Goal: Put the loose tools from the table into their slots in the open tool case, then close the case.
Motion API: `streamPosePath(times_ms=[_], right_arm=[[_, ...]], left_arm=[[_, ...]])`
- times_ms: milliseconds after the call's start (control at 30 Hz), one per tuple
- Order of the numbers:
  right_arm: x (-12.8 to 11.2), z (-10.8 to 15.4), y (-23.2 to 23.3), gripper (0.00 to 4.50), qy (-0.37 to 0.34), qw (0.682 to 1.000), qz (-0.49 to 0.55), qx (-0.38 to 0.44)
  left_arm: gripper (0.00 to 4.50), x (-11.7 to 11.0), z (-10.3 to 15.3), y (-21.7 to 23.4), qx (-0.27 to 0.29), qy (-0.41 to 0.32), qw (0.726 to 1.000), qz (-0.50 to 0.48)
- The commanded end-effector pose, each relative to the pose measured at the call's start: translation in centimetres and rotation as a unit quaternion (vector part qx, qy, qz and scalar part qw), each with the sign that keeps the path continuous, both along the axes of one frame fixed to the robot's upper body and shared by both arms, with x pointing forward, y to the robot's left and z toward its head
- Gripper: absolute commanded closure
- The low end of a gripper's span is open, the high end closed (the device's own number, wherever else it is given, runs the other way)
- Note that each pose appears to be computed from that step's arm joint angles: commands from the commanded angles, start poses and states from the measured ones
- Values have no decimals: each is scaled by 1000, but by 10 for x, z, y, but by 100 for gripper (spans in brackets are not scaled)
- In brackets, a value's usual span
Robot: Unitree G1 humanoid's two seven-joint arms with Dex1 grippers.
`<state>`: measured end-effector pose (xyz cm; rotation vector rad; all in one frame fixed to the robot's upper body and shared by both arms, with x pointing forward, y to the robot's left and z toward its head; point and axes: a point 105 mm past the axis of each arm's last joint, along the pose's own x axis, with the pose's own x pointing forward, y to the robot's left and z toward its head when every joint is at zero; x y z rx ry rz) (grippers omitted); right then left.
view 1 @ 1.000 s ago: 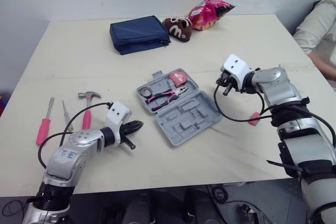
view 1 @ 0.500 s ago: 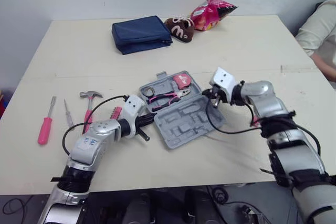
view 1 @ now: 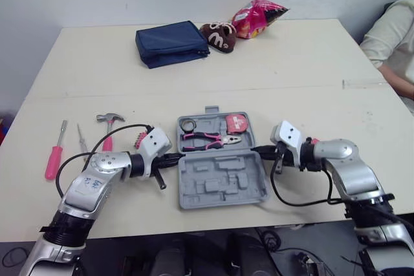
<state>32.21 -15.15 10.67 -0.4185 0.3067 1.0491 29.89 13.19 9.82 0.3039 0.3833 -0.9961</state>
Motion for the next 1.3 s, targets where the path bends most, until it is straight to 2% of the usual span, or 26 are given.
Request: streamPosePath(times_ms=[33,233,433,500,600,633,700,800,833,867,900,933,967,1100,1267,1300], right_arm=[[-14,3,9,450,7,1000,6,20],[-20,-1,0,450,20,999,-31,14],[-21,7,-23,450,14,998,-67,-4],[-24,15,-38,450,-8,997,-75,-20],[-42,41,-60,450,-22,997,-73,-20],[-50,49,-72,418,-14,997,-80,-18],[-65,60,-92,346,-1,996,-90,-17],[-78,76,-122,199,11,991,-130,1],[-80,80,-138,135,9,988,-155,-1],[-80,82,-151,94,6,984,-179,-4],[-81,84,-162,35,6,981,-196,-6],[-82,85,-169,1,6,979,-203,-7],[-83,86,-174,0,6,978,-207,-4],[-83,92,-192,0,1,972,-235,9],[-82,93,-201,0,-5,970,-244,2],[-78,94,-197,0,-7,970,-241,16]], left_arm=[[448,-15,-7,-14,-5,14,999,-40],[448,-10,-9,-9,-4,12,1000,-24],[448,-8,-8,9,-2,21,1000,-2],[448,-13,-6,27,-6,28,999,25],[448,-34,13,58,-33,11,998,58],[425,-48,31,64,-81,-4,995,61],[361,-70,52,81,-123,-19,989,81],[228,-94,47,131,-113,-9,976,186],[167,-102,46,153,-114,-11,965,235],[130,-109,44,173,-115,-12,953,281],[78,-117,41,189,-115,-12,941,317],[36,-124,39,201,-111,-14,933,341],[8,-131,38,210,-105,-14,928,358],[8,-147,37,242,-83,-24,905,417],[8,-146,42,245,-81,-35,900,428],[8,-142,40,239,-61,-39,903,424]])
